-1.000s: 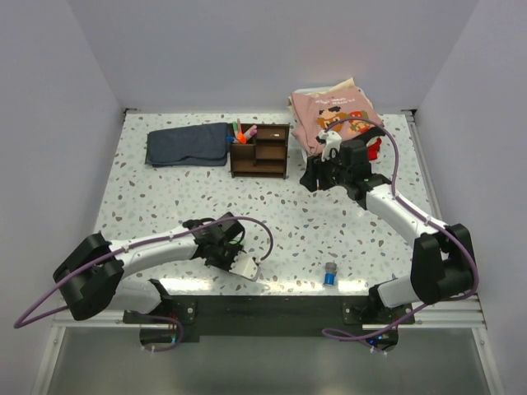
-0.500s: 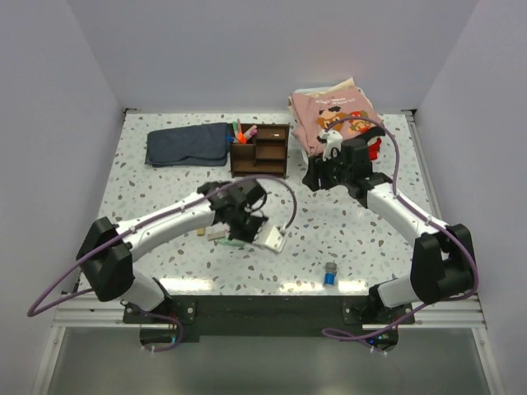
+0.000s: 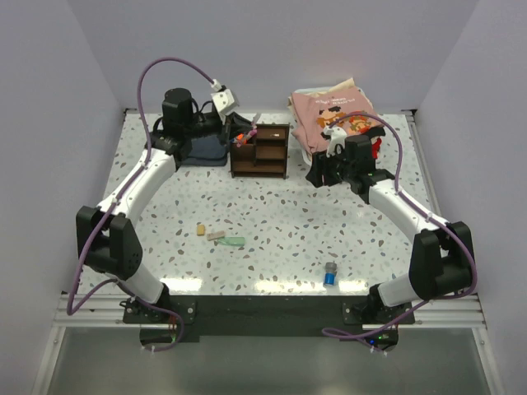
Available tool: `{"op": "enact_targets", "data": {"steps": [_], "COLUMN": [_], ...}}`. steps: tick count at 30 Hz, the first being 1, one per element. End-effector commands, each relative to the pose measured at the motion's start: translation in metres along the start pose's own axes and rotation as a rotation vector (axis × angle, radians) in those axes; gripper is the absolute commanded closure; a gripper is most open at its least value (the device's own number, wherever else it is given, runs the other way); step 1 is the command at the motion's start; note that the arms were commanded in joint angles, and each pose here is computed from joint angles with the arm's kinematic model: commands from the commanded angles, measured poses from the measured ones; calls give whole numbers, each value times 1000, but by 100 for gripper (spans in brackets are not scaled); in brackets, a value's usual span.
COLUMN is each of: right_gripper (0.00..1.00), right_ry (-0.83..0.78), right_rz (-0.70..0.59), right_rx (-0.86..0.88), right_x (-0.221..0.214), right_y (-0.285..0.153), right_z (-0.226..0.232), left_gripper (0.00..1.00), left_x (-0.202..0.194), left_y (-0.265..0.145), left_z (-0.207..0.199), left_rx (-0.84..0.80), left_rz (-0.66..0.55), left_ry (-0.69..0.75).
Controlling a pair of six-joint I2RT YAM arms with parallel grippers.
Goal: Sort the stationery into containers
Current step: Place the pen in the storage box.
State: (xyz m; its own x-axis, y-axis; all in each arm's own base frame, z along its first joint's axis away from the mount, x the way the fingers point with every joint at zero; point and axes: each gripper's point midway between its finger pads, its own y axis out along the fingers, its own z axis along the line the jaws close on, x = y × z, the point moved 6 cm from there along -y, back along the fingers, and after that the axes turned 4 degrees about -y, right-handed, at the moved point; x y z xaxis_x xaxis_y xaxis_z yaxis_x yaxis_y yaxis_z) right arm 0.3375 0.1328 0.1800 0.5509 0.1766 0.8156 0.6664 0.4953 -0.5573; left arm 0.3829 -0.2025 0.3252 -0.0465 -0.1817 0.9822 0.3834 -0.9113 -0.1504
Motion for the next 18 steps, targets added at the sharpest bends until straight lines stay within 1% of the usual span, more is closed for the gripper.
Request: {"op": "enact_targets", "data": {"steps": [1,2,3,4,7,11,12,18], "right_gripper": [42,42,42,42,42,42,42,42], "right_ry": [-17,-17,-18,-16,-10,-9,-9,-22], "right_rz": [-45,-40,-39,-36,-24,-10,-6,-2], "right_rx": [-20,-20,-20,-21,-21,-21,-21,-26], "right_x": [20,19,19,18,13,9,8,12], "right_y": [-3,-2,-2,-1,1,3,5,9], "right_z": [-4,-4,-4,-5,-5,-7,-8,-10], "left_gripper": [100,100,100,100,100,100,100,100], "left_x": [41,39,30,34,27,8,-2,-32], "left_y": [4,5,7,8,14,24,27,34], "left_z": [27,32,39,45,58,67,68,77], "left_rx": [39,47,52,68,86,78,78,94], "left_rz": [-300,-309,-312,-343,-364,-341,-327,-306], "left_ry": [4,-4,-46,-25,-57,-98,-116,-165]}}
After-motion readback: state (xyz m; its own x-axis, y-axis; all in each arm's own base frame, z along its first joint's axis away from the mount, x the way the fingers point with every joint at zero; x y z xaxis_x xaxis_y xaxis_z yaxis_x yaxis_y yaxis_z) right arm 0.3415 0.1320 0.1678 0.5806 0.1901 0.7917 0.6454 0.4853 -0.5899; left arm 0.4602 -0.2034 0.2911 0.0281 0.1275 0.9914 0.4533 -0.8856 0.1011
